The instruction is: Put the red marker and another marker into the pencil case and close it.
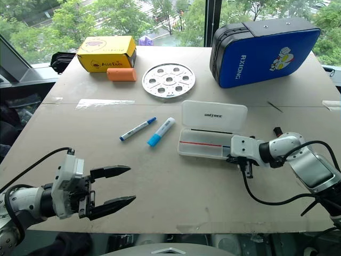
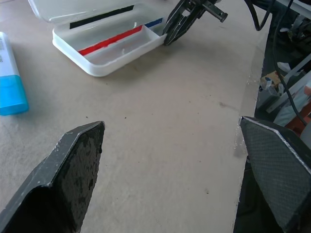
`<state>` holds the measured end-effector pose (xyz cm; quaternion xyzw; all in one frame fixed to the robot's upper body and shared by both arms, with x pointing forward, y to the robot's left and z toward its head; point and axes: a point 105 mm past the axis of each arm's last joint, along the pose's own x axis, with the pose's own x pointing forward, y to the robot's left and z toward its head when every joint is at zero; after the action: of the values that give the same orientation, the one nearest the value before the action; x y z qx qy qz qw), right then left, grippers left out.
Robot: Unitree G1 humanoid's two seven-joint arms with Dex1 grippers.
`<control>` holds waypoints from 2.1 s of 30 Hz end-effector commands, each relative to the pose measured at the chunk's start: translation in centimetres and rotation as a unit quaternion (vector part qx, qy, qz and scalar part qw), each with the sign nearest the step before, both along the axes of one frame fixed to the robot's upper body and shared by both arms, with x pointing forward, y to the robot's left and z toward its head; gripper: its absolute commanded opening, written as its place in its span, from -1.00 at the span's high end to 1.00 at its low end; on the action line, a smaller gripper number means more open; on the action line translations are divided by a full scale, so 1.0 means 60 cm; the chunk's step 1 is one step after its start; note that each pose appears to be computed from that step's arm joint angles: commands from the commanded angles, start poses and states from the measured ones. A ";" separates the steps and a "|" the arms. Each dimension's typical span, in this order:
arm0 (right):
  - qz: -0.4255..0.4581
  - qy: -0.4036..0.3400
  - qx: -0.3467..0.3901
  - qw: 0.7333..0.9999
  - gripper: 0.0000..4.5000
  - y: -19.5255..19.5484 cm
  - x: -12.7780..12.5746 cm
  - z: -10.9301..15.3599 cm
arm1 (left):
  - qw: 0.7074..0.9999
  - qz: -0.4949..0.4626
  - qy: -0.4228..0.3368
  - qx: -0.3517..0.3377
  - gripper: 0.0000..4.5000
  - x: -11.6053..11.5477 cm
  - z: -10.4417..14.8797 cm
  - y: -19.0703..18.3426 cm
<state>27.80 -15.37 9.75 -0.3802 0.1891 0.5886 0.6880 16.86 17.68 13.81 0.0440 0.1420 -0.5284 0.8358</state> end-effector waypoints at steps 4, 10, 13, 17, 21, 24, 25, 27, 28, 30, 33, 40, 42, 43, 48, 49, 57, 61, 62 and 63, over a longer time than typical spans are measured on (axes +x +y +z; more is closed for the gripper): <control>0.085 -0.034 -0.011 0.996 0.98 0.024 0.008 0.004 | 1.000 0.002 -0.020 0.005 -1.00 -0.004 0.010 -0.003; 0.098 -0.046 -0.016 0.994 0.98 0.025 0.022 0.005 | 1.000 0.010 -0.022 0.008 -1.00 -0.005 0.013 -0.002; 0.108 -0.035 -0.006 0.994 0.87 0.031 0.018 0.011 | 1.000 0.016 -0.023 0.005 -1.00 -0.003 0.014 -0.004; 0.108 -0.045 0.012 0.993 0.22 0.031 0.012 0.029 | 0.999 0.031 -0.021 -0.006 -1.00 0.006 0.018 -0.004; 0.085 -0.057 0.071 0.992 -0.65 0.017 -0.014 0.070 | 0.997 0.068 -0.023 -0.025 -1.00 0.025 0.024 0.002; 0.043 -0.062 0.159 0.984 -0.65 0.011 -0.052 0.115 | 0.988 0.146 -0.045 -0.022 -1.00 0.069 0.023 0.019; 0.032 -0.069 0.202 0.976 -0.65 0.015 -0.065 0.132 | 0.983 0.173 -0.050 -0.017 -1.00 0.085 0.021 0.026; 0.021 -0.065 0.282 0.957 -0.65 0.027 -0.089 0.159 | 0.977 0.208 -0.047 -0.007 -1.00 0.110 0.017 0.038; 0.002 -0.069 0.295 0.953 -0.65 0.029 -0.096 0.165 | 0.975 0.217 -0.047 -0.003 -1.00 0.125 0.016 0.044; -0.027 -0.098 0.306 0.947 -0.65 0.032 -0.103 0.177 | 0.971 0.235 -0.046 0.007 -1.00 0.153 0.015 0.055; -0.056 -0.108 0.325 0.938 -0.65 0.036 -0.114 0.187 | 0.970 0.236 -0.039 0.045 -1.00 0.190 -0.002 0.062; -0.096 -0.122 0.314 0.937 -0.65 0.040 -0.138 0.178 | 0.965 0.227 -0.023 0.127 -1.00 0.285 -0.050 0.061; -0.101 -0.123 0.314 0.936 -0.69 0.039 -0.147 0.178 | 0.967 0.210 -0.013 0.146 -0.77 0.296 -0.068 0.059; -0.104 -0.124 0.313 0.936 -0.69 0.038 -0.151 0.177 | 0.968 0.193 -0.010 0.160 -0.64 0.297 -0.078 0.056; -0.124 -0.123 0.312 0.934 -0.69 0.031 -0.162 0.172 | 0.971 0.164 0.002 0.175 0.25 0.297 -0.097 0.060; -0.130 -0.123 0.311 0.933 -0.69 0.029 -0.162 0.169 | 0.971 0.161 0.001 0.174 0.57 0.296 -0.097 0.064; -0.165 -0.109 0.315 0.928 -0.69 0.005 -0.162 0.147 | 0.987 0.111 -0.071 0.089 0.96 0.239 0.009 0.058; -0.172 -0.101 0.309 0.930 -0.69 -0.011 -0.167 0.136 | 0.991 0.040 -0.064 0.113 0.96 0.183 0.039 0.032; -0.176 -0.100 0.308 0.930 -0.69 -0.017 -0.167 0.134 | 0.991 0.027 -0.042 0.123 0.96 0.173 0.042 0.022; -0.180 -0.098 0.306 0.930 -0.69 -0.023 -0.168 0.131 | 0.993 0.003 -0.022 0.117 0.96 0.165 0.049 0.002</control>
<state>17.84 -16.29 17.00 -0.1536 0.0129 0.4486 0.8803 27.77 19.66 15.60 0.1621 0.1816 -0.4682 0.8494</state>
